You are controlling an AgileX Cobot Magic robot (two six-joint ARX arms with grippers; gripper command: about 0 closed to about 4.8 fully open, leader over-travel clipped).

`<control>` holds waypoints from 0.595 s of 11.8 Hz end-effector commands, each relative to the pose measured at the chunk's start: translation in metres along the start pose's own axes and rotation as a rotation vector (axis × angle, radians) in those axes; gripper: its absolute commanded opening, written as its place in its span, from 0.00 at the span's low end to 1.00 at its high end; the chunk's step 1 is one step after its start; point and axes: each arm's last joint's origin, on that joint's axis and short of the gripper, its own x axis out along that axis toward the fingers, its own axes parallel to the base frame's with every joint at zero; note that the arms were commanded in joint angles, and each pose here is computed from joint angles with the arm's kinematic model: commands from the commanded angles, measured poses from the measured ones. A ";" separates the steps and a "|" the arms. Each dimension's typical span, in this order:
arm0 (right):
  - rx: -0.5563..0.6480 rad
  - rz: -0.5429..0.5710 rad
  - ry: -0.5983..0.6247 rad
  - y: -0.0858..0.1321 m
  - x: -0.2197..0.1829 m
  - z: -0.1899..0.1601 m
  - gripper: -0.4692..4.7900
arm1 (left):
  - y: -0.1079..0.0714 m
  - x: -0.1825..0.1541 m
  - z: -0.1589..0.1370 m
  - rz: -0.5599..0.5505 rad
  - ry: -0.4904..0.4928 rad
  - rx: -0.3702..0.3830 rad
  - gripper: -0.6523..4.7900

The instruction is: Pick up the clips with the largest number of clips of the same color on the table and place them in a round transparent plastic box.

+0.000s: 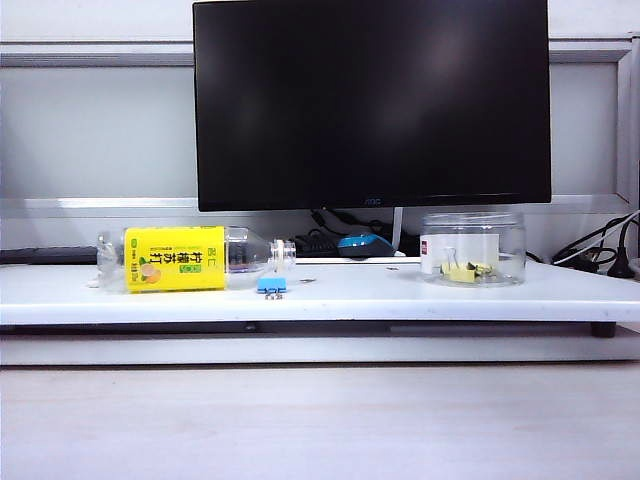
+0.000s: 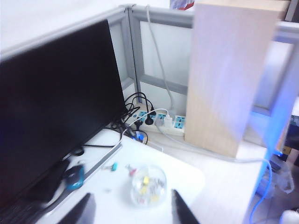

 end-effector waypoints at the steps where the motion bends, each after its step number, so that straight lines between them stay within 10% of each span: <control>1: 0.008 -0.003 0.015 0.003 -0.012 -0.007 0.11 | -0.031 -0.089 -0.009 0.105 -0.066 0.021 0.52; 4: 0.019 0.006 0.045 0.003 -0.013 -0.012 0.11 | -0.083 -0.222 -0.072 0.293 -0.218 -0.040 0.52; 7: 0.095 0.048 0.129 0.001 -0.004 -0.028 0.11 | -0.105 -0.259 -0.155 0.411 -0.236 -0.099 0.52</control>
